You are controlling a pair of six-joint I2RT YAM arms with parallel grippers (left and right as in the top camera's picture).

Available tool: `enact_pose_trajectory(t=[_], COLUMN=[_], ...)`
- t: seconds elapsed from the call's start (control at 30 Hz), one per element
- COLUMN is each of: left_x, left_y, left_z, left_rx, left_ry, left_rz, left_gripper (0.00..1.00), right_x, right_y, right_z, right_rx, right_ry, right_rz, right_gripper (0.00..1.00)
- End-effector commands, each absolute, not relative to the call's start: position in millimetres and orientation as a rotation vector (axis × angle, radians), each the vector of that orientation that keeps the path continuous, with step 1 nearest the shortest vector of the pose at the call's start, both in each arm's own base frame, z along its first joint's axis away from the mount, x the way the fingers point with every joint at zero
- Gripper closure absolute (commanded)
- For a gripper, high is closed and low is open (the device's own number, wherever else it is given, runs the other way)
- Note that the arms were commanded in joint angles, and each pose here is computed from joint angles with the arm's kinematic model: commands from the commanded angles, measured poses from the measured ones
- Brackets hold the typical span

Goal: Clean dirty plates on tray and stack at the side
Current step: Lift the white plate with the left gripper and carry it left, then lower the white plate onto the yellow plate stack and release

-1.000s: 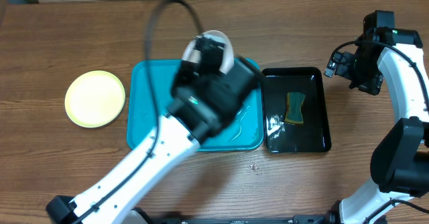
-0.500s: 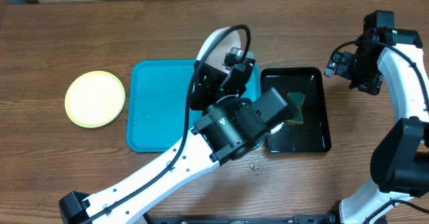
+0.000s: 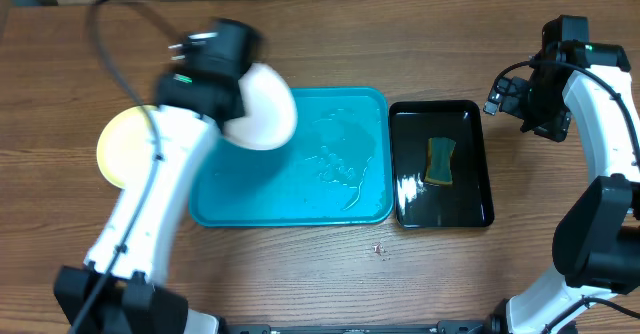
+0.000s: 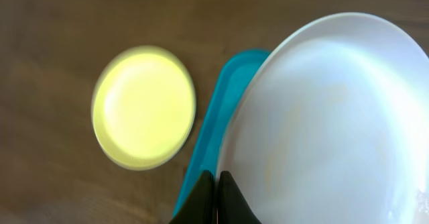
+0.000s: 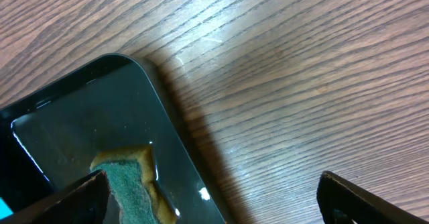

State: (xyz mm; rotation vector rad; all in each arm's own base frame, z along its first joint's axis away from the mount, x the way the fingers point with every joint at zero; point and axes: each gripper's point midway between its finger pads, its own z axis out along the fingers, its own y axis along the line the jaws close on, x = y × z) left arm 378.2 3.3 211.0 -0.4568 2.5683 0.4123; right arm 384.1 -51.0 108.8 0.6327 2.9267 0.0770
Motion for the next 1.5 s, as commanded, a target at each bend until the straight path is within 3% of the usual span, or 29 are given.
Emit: enact_pose_trajectory(t=[0.0, 0.3, 0.6, 0.67, 0.77, 0.83, 1.03, 1.47], left_x=[374, 333, 330, 334, 343, 348, 376, 388], left_y=[41, 193, 228, 227, 216, 207, 157, 128], left_z=[178, 122, 95, 95, 95, 95, 102, 102], left_rx=[-0.736, -1.334, -1.478, -1.453, -1.414, -1.403, -1.077, -0.957], left_ry=[2.691, 2.64, 2.584, 2.582, 2.597, 2.602, 2.691, 2.735], left_rz=[0.146, 0.266, 0.154, 0.14, 0.04, -0.044, -0.393, -0.417], left_gripper=[0.96, 0.96, 0.94, 0.81, 0.23, 0.0, 0.0, 0.0], right_x=[387, 387, 387, 387, 387, 387, 387, 387], right_y=[-52, -52, -52, -52, -52, -52, -52, -52], right_z=[115, 115, 115, 115, 115, 115, 115, 115], right_rx=[0.63, 0.63, 0.63, 0.631, 0.631, 0.631, 0.63, 0.63], right_ry=[2.904, 2.904, 2.904, 2.904, 2.904, 2.904, 2.904, 2.904], right_rz=[0.075, 0.075, 0.075, 0.075, 0.075, 0.075, 0.075, 0.075], right_gripper=[0.0, 0.0, 0.0, 0.0, 0.0, 0.0, 0.0, 0.0])
